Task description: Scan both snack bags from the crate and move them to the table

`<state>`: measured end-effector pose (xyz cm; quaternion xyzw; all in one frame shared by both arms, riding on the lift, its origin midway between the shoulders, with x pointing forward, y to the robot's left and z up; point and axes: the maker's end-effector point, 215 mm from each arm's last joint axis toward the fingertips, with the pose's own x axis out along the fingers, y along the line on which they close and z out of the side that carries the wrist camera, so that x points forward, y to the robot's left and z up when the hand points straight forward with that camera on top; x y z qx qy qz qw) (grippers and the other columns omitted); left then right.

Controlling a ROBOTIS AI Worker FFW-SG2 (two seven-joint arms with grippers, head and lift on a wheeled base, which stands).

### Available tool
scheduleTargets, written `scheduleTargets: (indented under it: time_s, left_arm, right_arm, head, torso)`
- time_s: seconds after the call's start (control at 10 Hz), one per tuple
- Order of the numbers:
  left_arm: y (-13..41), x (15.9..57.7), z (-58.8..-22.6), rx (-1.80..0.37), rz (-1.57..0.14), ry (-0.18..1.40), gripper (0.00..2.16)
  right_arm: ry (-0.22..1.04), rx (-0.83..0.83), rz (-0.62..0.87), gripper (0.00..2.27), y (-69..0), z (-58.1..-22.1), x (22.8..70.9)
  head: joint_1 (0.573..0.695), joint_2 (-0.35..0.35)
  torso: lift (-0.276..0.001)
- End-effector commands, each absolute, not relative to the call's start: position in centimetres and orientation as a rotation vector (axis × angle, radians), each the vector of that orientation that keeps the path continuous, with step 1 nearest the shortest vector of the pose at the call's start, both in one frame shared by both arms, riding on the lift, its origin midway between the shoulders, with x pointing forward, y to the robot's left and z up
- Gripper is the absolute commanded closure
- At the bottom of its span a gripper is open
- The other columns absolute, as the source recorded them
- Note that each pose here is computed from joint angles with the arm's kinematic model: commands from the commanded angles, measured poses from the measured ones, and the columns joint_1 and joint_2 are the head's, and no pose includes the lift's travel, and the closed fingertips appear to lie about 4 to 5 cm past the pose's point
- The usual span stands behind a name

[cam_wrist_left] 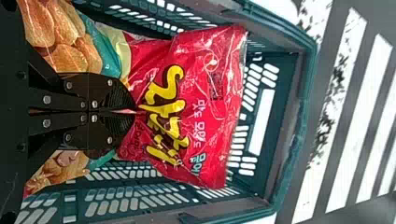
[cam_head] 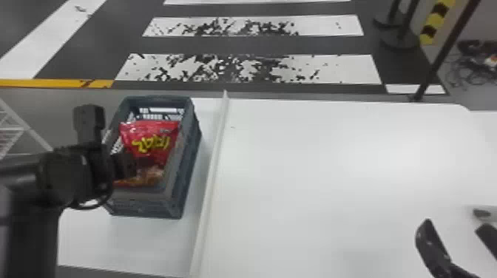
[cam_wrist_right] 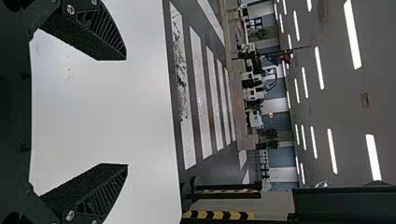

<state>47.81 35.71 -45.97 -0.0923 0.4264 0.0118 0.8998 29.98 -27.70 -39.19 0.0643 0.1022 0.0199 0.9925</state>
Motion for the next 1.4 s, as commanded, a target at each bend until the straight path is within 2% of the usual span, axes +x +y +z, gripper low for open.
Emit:
scheduleTargets:
  time_s: [0.0, 0.3, 0.8, 1.3]
  left_arm:
    - [36.9, 48.0, -43.9, -0.166, 0.051, 0.809, 1.88]
    - [37.0, 48.2, -41.8, -0.140, 0.060, 0.733, 1.88]
    - [35.8, 48.4, -41.6, -0.135, 0.030, 0.728, 1.88]
    - [37.0, 47.5, -38.7, -0.072, 0.084, 0.673, 1.88]
  right_arm:
    - [0.205, 0.140, 0.036, 0.11, -27.7, -39.2, 29.9]
    - [0.201, 0.142, 0.032, 0.11, -27.7, -39.1, 29.8]
    - [0.199, 0.148, 0.021, 0.11, -28.1, -39.0, 29.8]
    - [0.197, 0.152, 0.023, 0.11, -28.1, -39.1, 29.9]
  head:
    - [0.695, 0.112]
    - [0.695, 0.140]
    - [0.695, 0.118]
    - [0.695, 0.122]
  torso:
    - [-0.087]
    - [-0.087]
    - [-0.087]
    - [-0.087]
